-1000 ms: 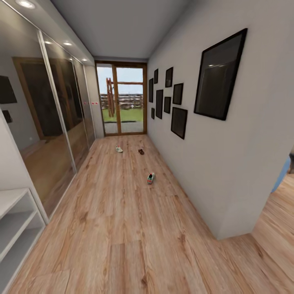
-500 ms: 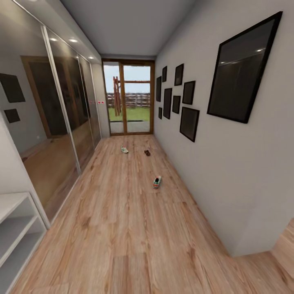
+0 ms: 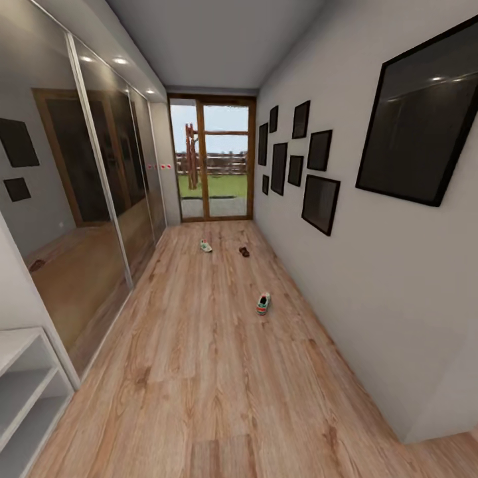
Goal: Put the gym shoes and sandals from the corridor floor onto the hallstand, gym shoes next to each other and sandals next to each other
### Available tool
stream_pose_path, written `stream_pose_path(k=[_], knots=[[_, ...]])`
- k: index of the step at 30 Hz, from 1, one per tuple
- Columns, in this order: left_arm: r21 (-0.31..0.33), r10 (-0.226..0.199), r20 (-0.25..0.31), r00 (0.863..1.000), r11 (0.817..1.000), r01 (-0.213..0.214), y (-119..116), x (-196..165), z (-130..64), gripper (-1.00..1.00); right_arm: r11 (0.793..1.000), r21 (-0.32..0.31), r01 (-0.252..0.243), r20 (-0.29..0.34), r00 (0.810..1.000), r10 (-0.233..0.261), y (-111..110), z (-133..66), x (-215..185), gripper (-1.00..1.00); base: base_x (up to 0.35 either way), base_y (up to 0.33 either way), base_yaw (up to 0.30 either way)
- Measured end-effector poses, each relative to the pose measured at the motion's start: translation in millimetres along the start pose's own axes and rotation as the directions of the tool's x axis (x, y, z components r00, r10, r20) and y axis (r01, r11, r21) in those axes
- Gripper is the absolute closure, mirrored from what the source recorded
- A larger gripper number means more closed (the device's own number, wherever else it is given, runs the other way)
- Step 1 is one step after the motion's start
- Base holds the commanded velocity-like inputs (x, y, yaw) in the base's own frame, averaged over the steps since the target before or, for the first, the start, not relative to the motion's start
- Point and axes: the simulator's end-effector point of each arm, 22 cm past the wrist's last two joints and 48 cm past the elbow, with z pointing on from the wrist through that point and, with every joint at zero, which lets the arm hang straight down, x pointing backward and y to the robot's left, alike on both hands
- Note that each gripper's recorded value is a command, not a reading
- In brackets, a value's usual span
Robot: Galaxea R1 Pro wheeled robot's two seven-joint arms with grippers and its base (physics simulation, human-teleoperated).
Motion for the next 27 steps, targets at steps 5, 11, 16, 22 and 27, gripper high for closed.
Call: stream_pose_path(k=[5, 11, 16, 22, 27], knots=[[0.0, 0.0, -0.001, 1.0, 1.0, 0.0, 0.0, 0.3, -0.1, -1.0, 1.0, -0.001, 0.001, -0.001, 1.0, -0.001, 0.8, -0.1, 0.5, -1.0, 0.288, 0.21, 0.0], [0.0, 0.0, -0.001, 1.0, 1.0, 0.0, -0.1, 0.6, -0.1, -1.0, 1.0, -0.002, 0.002, -0.001, 1.0, -0.002, 0.7, -0.2, 0.7, -1.0, 0.303, 0.17, 0.0], [0.001, 0.001, -0.002, 1.0, 1.0, -0.001, -0.5, 0.8, -0.2, -1.0, 1.0, -0.002, 0.002, -0.001, 1.0, -0.002, 1.0, -0.2, 0.7, -1.0, 0.307, 0.16, 0.0], [0.001, 0.001, -0.002, 1.0, 1.0, -0.001, -0.5, 0.8, -0.2, -1.0, 1.0, -0.003, 0.002, -0.001, 1.0, -0.002, 0.9, -0.2, 0.7, -1.0, 0.312, 0.149, 0.0], [0.002, 0.002, -0.001, 1.0, 1.0, -0.002, -0.4, 0.1, 0.1, -1.0, 1.0, -0.003, 0.002, -0.001, 1.0, -0.002, 1.1, -0.2, 0.7, -1.0, 0.321, 0.131, 0.0]])
